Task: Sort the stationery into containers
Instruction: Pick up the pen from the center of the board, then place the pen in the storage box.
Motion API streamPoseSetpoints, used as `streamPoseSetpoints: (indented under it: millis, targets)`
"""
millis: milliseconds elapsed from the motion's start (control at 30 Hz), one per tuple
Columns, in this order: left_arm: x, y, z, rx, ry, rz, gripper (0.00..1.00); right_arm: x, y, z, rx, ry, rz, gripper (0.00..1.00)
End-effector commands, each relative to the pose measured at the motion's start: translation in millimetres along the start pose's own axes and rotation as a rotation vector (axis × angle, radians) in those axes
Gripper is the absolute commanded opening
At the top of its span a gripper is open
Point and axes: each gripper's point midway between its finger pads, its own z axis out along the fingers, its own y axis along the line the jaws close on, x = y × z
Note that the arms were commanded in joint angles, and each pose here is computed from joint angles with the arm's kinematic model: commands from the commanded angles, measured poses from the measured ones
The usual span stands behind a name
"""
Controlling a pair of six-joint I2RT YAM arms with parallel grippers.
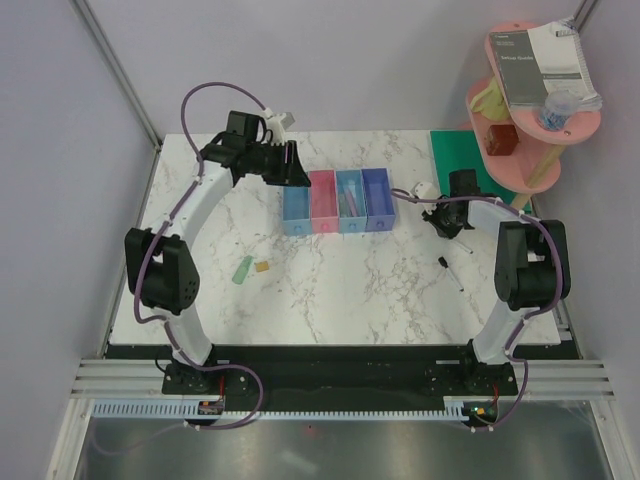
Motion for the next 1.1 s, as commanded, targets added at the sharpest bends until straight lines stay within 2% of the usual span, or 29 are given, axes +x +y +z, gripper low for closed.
streamPoseSetpoints:
  millis: [0, 100, 333, 533, 767, 933, 1067]
  targets:
    - [-2.4, 7.1, -41.6, -0.065, -0.033, 0.080, 0.50, 17.6, 24.0, 13.9, -0.105, 0.041, 0.022, 0.09]
    - [10.3, 22.0, -46.1, -0.134, -0.008, 0.104, 0.50, 7.9, 22.5, 4.0, -0.113, 0.021, 0.053, 0.01]
    - [46.3, 76.9, -43.6, -0.335, 0.095, 0.175, 0.50, -53.2, -4.0, -41.8, -0.080, -0.141, 0.158, 0.00]
    - [69.3, 100.8, -45.7, -0.417, 0.163, 0.203, 0.50, -127.1, -26.8, -89.6, -0.095, -0.363, 0.262, 0.01]
    - [96.7, 120.7, -52.2, -0.500, 0.233, 0.223, 0.50, -198.5, -36.9, -120.2, -0.149, -0.601, 0.369, 0.00]
    - [114.9, 134.1, -59.4, -0.558, 0.285, 0.253, 0.50, -245.7, -24.9, -120.1, -0.224, -0.713, 0.431, 0.00]
    - [124.2, 141.8, -65.0, -0.599, 0.311, 0.277, 0.50, -271.9, -14.5, -103.5, -0.248, -0.743, 0.419, 0.00]
